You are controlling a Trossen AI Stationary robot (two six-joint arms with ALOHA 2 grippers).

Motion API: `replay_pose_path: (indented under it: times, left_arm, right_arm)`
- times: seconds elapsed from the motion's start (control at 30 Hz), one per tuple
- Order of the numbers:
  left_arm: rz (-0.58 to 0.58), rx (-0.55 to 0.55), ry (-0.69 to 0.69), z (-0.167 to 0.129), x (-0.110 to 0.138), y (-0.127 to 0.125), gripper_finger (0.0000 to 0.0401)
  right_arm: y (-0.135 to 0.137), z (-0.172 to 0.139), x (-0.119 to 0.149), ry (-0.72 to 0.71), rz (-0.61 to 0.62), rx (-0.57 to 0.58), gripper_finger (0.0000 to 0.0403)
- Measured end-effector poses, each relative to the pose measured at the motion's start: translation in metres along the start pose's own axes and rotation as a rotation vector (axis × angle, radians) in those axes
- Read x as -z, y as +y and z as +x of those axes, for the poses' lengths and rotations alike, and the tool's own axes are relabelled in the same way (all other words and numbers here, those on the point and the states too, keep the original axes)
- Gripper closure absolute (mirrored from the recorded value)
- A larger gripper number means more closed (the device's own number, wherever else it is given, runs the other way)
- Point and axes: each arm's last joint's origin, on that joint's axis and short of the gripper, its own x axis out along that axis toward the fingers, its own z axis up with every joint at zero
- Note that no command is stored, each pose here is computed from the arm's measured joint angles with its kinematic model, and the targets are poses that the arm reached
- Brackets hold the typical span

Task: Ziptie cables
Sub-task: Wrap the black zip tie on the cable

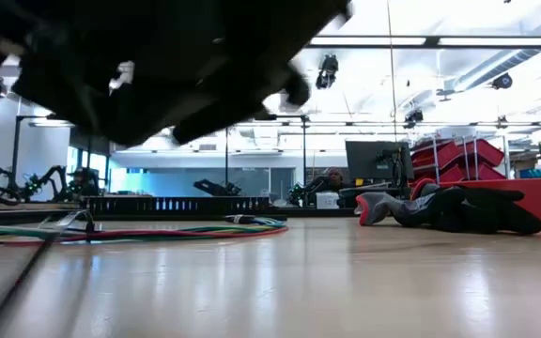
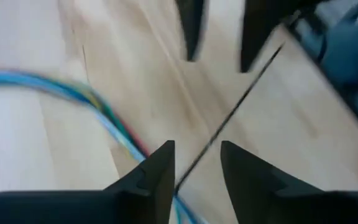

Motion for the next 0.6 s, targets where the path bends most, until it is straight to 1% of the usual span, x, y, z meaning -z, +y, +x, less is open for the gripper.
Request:
replay_pose_path:
  times: [0.1, 0.17, 0.27, 0.43, 0.53, 0.6]
  left_arm:
    - [-0.017, 0.008, -0.100, -0.006, -0.009, -0.004, 0.0276]
    - [-0.024, 0.017, -0.170, -0.006, -0.014, -0.007, 0.0275]
    - [-0.005, 0.038, -0.272, -0.004, -0.023, -0.012, 0.0281]
    - [0.004, 0.024, -0.433, 0.008, -0.039, -0.019, 0.0299]
    - [-0.012, 0.041, -0.494, 0.017, -0.047, -0.022, 0.0309]
    - [-0.026, 0.054, -0.511, 0.024, -0.055, -0.023, 0.0316]
  right_arm:
    - [-0.005, -0.024, -0.001, 0.019, -0.022, 0.083, 0.0180]
    - [-0.011, -0.042, 0.005, 0.058, -0.036, 0.147, 0.0180]
    - [-0.017, -0.075, 0.015, 0.105, -0.013, 0.214, 0.0188]
    - [-0.029, -0.123, 0.039, 0.175, 0.111, 0.277, 0.0202]
    - [-0.035, -0.141, 0.055, 0.246, 0.242, 0.293, 0.0207]
    - [-0.038, -0.150, 0.065, 0.337, 0.326, 0.304, 0.0209]
